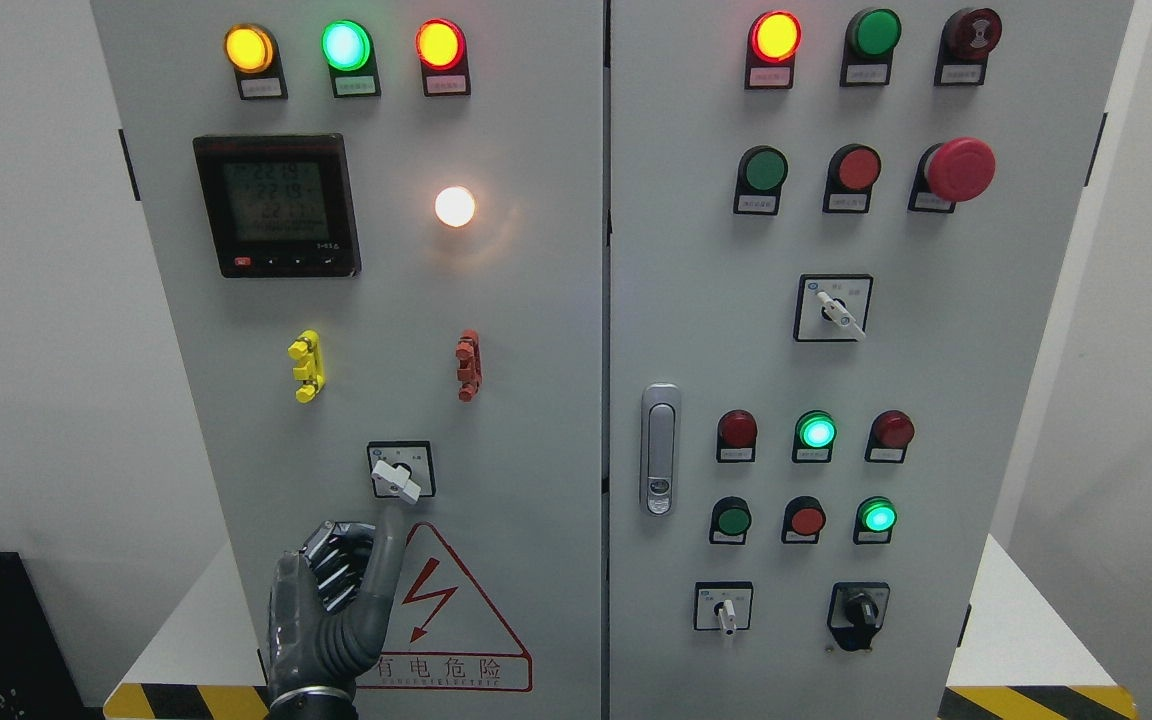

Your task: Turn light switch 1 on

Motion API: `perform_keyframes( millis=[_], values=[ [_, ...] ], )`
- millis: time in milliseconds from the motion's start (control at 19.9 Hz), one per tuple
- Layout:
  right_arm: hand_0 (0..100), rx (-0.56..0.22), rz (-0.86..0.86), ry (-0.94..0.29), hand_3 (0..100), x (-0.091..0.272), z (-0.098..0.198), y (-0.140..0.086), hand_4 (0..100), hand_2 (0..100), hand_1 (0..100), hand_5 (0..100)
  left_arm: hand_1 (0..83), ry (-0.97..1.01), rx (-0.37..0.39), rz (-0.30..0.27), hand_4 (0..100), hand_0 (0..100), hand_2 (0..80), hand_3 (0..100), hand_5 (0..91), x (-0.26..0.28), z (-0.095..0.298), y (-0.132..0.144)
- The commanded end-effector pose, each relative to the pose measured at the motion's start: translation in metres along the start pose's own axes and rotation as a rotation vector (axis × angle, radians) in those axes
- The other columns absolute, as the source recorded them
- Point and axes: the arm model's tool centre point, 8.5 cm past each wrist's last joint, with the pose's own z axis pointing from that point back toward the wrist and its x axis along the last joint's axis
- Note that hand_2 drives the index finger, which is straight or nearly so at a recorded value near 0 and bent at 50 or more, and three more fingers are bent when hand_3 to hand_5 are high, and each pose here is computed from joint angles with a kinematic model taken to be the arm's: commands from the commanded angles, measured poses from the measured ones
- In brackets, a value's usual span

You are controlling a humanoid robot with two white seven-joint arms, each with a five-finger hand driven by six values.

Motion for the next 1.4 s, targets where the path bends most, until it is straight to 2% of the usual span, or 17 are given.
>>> perform_keyframes(
  millis=[0, 201, 301, 451, 551, 702, 852, 952, 1053, 1103, 1153, 1203, 1253, 1303, 1353],
  values=[
    [30, 0.0, 0.0, 0.001, 0, 0.0, 0.0, 0.0, 0, 0, 0, 0, 39.2, 0.012, -0.019, -0.051, 93, 19, 58.3, 88, 82.9, -0.038, 0.054, 0.02],
    [30, 0.0, 0.0, 0.001, 0, 0.0, 0.0, 0.0, 0, 0, 0, 0, 35.8, 0.065, -0.057, -0.096, 93, 17, 56.0, 89, 78.5, -0.088, 0.109, 0.047],
    [30, 0.0, 0.0, 0.001, 0, 0.0, 0.0, 0.0, 0, 0, 0, 0, 33.2, 0.128, -0.108, -0.112, 92, 16, 53.0, 88, 69.6, -0.132, 0.136, 0.069],
    [30, 0.0, 0.0, 0.001, 0, 0.0, 0.0, 0.0, 0, 0, 0, 0, 30.0, 0.223, -0.109, -0.108, 89, 16, 49.4, 88, 62.2, -0.195, 0.185, 0.104],
    [31, 0.0, 0.0, 0.001, 0, 0.0, 0.0, 0.0, 0, 0, 0, 0, 28.4, 0.34, -0.111, -0.127, 88, 15, 47.4, 87, 59.1, -0.229, 0.235, 0.131],
    [31, 0.0, 0.0, 0.001, 0, 0.0, 0.0, 0.0, 0, 0, 0, 0, 25.9, 0.518, -0.086, -0.147, 76, 15, 39.7, 76, 45.2, -0.267, 0.302, 0.169],
    [30, 0.0, 0.0, 0.001, 0, 0.0, 0.0, 0.0, 0, 0, 0, 0, 23.4, 0.687, -0.095, -0.154, 65, 15, 31.7, 63, 32.3, -0.291, 0.372, 0.186],
    [30, 0.0, 0.0, 0.001, 0, 0.0, 0.0, 0.0, 0, 0, 0, 0, 22.3, 0.813, -0.13, -0.154, 59, 15, 30.6, 58, 25.0, -0.301, 0.411, 0.192],
    [30, 0.0, 0.0, 0.001, 0, 0.0, 0.0, 0.0, 0, 0, 0, 0, 20.6, 0.925, -0.191, -0.138, 50, 15, 25.9, 48, 12.9, -0.305, 0.447, 0.195],
    [30, 0.0, 0.0, -0.001, 0, 0.001, 0.0, 0.0, 0, 0, 0, 0, 19.8, 0.982, -0.24, -0.119, 43, 15, 21.4, 42, 2.4, -0.305, 0.465, 0.194],
    [30, 0.0, 0.0, 0.001, 0, 0.0, 0.0, 0.0, 0, 0, 0, 0, 19.6, 1.041, -0.277, -0.1, 39, 14, 17.3, 36, 0.0, -0.305, 0.482, 0.193],
    [30, 0.0, 0.0, 0.001, 0, 0.0, 0.0, 0.0, 0, 0, 0, 0, 19.5, 1.093, -0.299, -0.085, 38, 14, 16.2, 34, 0.0, -0.306, 0.496, 0.194],
    [30, 0.0, 0.0, 0.001, 0, 0.0, 0.0, 0.0, 0, 0, 0, 0, 19.6, 1.14, -0.314, -0.075, 32, 14, 10.7, 27, 0.0, -0.308, 0.504, 0.194],
    [31, 0.0, 0.0, 0.001, 0, 0.0, 0.0, 0.0, 0, 0, 0, 0, 19.6, 1.184, -0.312, -0.073, 26, 13, 6.9, 23, 0.0, -0.31, 0.511, 0.195],
    [31, 0.0, 0.0, 0.001, 0, 0.0, 0.0, 0.0, 0, 0, 0, 0, 19.5, 1.248, -0.312, -0.073, 25, 13, 6.0, 22, 0.0, -0.311, 0.522, 0.196]
  ],
)
